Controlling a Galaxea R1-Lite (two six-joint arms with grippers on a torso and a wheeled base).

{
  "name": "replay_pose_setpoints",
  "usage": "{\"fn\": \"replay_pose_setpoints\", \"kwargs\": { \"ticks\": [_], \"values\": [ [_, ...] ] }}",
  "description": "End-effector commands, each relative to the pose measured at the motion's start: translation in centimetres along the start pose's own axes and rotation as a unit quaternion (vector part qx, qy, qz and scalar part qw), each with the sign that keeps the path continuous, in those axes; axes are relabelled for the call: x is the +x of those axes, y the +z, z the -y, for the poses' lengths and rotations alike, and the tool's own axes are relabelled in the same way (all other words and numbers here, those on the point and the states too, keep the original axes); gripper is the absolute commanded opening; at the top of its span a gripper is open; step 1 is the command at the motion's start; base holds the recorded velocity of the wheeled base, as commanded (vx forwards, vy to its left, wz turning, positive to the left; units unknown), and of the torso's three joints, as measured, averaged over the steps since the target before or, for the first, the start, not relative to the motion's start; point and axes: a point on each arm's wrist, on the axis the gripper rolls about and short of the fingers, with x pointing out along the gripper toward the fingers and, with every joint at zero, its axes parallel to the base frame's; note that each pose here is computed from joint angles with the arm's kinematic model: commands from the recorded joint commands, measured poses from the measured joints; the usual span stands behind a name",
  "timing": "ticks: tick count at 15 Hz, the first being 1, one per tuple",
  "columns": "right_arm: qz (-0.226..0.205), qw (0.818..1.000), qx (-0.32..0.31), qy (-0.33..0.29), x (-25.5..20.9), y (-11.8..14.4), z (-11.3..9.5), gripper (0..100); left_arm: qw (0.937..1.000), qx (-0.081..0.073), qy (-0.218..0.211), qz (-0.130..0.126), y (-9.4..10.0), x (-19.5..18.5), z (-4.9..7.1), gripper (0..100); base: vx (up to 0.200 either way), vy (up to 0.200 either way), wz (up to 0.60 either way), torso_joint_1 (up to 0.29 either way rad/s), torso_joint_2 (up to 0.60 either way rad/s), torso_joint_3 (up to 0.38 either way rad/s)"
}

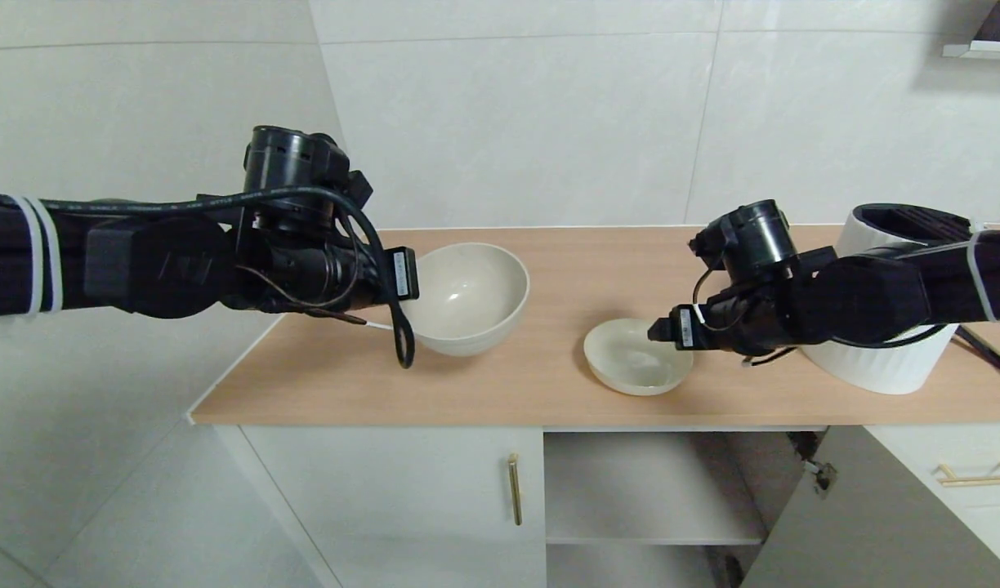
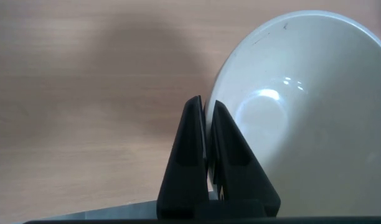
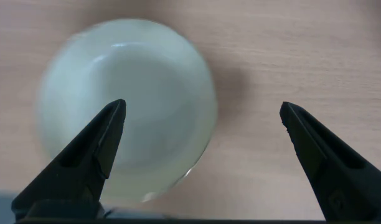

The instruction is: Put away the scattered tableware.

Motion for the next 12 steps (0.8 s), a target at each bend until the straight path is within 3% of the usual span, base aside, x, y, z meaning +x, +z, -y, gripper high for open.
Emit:
{"fn": "replay_pose_setpoints", "kwargs": {
  "ticks": [1, 6, 7, 12],
  "values": [
    [-0.019, 1.0, -0.001, -0.01, 2.0, -0.7, 0.2, 100, 1.0, -0.001, -0.002, 0.008, 0.3, -0.6, 0.1, 0, 0.0, 0.0, 0.0, 0.0, 0.0, 0.0],
    [-0.026, 1.0, 0.001, -0.012, 3.0, -0.9, 0.4, 100, 1.0, -0.001, -0.002, 0.009, 0.3, -0.7, 0.1, 0, 0.0, 0.0, 0.0, 0.0, 0.0, 0.0],
    [-0.026, 1.0, 0.001, -0.012, 3.1, -0.9, 0.4, 0, 1.0, -0.001, -0.002, 0.009, 0.3, -0.7, 0.1, 0, 0.0, 0.0, 0.0, 0.0, 0.0, 0.0],
    [-0.036, 0.999, 0.003, 0.001, 3.8, -1.2, 0.2, 0, 0.9999, -0.001, -0.002, 0.01, 0.4, -0.8, 0.1, 0, 0.0, 0.0, 0.0, 0.0, 0.0, 0.0]
  ]
}}
